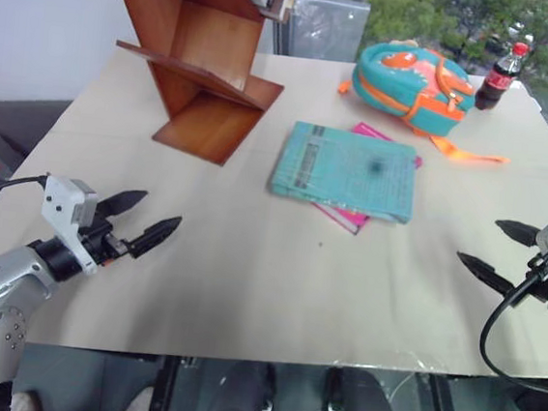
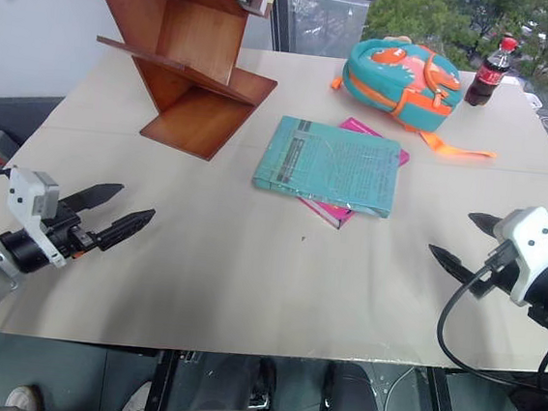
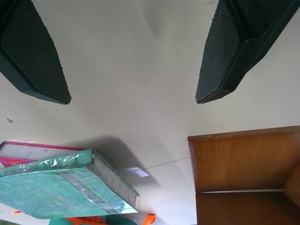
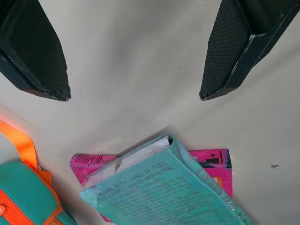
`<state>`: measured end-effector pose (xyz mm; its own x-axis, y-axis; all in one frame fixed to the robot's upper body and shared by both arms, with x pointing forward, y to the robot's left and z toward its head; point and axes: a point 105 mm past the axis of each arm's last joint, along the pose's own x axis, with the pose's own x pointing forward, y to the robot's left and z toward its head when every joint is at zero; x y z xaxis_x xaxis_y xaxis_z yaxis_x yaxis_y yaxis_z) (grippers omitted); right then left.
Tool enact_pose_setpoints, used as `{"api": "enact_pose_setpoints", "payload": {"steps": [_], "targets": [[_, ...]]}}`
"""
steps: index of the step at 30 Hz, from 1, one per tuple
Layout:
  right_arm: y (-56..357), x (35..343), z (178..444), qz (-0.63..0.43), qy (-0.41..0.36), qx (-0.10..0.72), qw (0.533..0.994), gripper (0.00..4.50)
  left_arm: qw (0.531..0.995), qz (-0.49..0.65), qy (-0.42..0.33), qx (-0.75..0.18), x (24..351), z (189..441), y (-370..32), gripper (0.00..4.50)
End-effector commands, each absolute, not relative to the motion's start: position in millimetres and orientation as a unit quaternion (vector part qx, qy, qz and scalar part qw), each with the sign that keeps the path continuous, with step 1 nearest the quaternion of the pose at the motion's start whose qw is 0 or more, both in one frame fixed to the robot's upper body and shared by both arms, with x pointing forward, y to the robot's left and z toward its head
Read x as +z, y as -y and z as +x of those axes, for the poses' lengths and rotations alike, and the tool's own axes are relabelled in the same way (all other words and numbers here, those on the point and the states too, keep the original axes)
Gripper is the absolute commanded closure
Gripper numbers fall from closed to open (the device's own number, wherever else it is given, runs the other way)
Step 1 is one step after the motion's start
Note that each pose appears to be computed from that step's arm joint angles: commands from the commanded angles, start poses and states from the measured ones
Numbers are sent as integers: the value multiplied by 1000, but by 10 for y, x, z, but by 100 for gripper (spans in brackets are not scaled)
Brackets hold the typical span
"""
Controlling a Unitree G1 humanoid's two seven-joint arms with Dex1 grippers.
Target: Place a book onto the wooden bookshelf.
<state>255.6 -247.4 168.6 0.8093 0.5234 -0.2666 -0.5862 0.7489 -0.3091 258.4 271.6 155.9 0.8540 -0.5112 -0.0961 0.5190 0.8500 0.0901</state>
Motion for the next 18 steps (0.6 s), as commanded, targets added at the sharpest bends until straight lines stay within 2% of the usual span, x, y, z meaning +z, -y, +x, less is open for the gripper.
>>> {"api": "enact_pose_setpoints", "payload": {"steps": [1,8,11,16,18], "targets": [[2424,1815,2571,-212,-58,297,929,0,959,62,-22,-276,1647,2564,-2702,3],[2282,1766,2672,-202,-52,295,932,0,954,48,-1,-295,1733,2579,-2493,3],[2294,1731,2793,-200,-56,276,938,66,948,45,0,-316,1745,2550,-2376,0],[2215,1683,3042,-212,-53,259,941,300,929,49,-2,-367,1746,2464,-2139,0],[2182,1638,3214,-223,-56,240,943,408,921,51,-2,-387,1746,2432,-2055,0]]}}
